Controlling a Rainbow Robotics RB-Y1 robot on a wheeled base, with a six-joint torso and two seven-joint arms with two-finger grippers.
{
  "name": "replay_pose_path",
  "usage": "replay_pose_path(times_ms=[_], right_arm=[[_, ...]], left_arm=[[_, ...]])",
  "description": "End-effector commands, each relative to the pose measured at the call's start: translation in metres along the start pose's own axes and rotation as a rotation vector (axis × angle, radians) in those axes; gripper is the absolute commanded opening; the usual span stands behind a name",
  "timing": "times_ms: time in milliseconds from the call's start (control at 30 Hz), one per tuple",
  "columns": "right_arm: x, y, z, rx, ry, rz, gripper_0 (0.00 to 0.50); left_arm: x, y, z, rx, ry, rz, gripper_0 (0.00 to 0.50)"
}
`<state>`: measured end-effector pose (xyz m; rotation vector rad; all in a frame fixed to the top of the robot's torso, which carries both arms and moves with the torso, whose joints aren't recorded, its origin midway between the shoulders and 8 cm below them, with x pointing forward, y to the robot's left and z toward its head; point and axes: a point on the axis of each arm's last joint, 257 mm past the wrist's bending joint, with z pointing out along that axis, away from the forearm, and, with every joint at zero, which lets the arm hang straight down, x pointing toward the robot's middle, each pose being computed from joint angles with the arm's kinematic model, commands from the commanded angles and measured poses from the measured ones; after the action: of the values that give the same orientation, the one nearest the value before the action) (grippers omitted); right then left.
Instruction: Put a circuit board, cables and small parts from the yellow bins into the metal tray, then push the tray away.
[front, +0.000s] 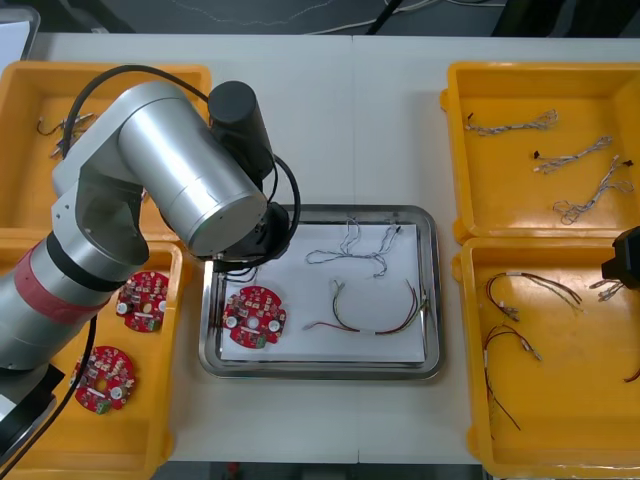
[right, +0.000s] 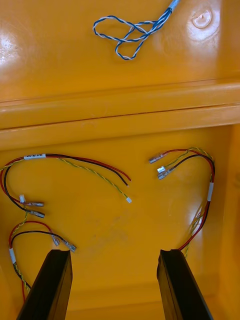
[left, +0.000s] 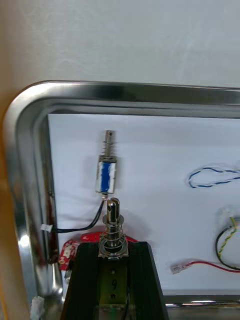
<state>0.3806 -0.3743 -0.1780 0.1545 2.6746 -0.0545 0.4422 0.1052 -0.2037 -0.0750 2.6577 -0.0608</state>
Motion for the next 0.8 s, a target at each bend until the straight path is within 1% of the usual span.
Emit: replay_pose_path(times_ms=[33, 67, 133, 233, 367, 467, 600, 700, 800], right_arm=[[-0.003, -0.004, -0.009, 0.004, -0.026, 0.024, 0.5], [-0.003, -0.004, -0.009, 0.004, -0.026, 0.024, 0.5], [-0.003, -0.004, -0.009, 0.004, -0.026, 0.024, 0.5], [-0.003, -0.004, -0.009, 0.004, -0.026, 0.024, 0.5], [-0.003, -0.004, -0.009, 0.004, -0.026, 0.024, 0.5], [-0.003, -0.004, -0.009, 0.004, -0.026, 0.024, 0.5], [-0.003, -0.004, -0.009, 0.004, -0.026, 0.024, 0.5], [-0.003, -0.004, -0.009, 0.004, -0.026, 0.024, 0.5], [-0.003, -0.004, -0.009, 0.004, -0.026, 0.024, 0.5]], left_arm=[[-0.014, -0.042, -0.015, 0.078, -0.095, 0.1, 0.0], [-0.015, -0.044, -0.015, 0.082, -0.101, 0.101, 0.0], [-0.015, -0.051, -0.012, 0.106, -0.116, 0.11, 0.0], [-0.015, -0.057, -0.008, 0.125, -0.136, 0.122, 0.0], [-0.012, -0.059, -0.002, 0.126, -0.145, 0.131, 0.0], [-0.008, -0.059, 0.002, 0.125, -0.141, 0.133, 0.0], [-0.009, -0.06, 0.017, 0.116, -0.144, 0.132, 0.0], [-0.011, -0.059, 0.032, 0.118, -0.138, 0.119, 0.0], [-0.01, -0.055, 0.041, 0.108, -0.128, 0.113, 0.0]])
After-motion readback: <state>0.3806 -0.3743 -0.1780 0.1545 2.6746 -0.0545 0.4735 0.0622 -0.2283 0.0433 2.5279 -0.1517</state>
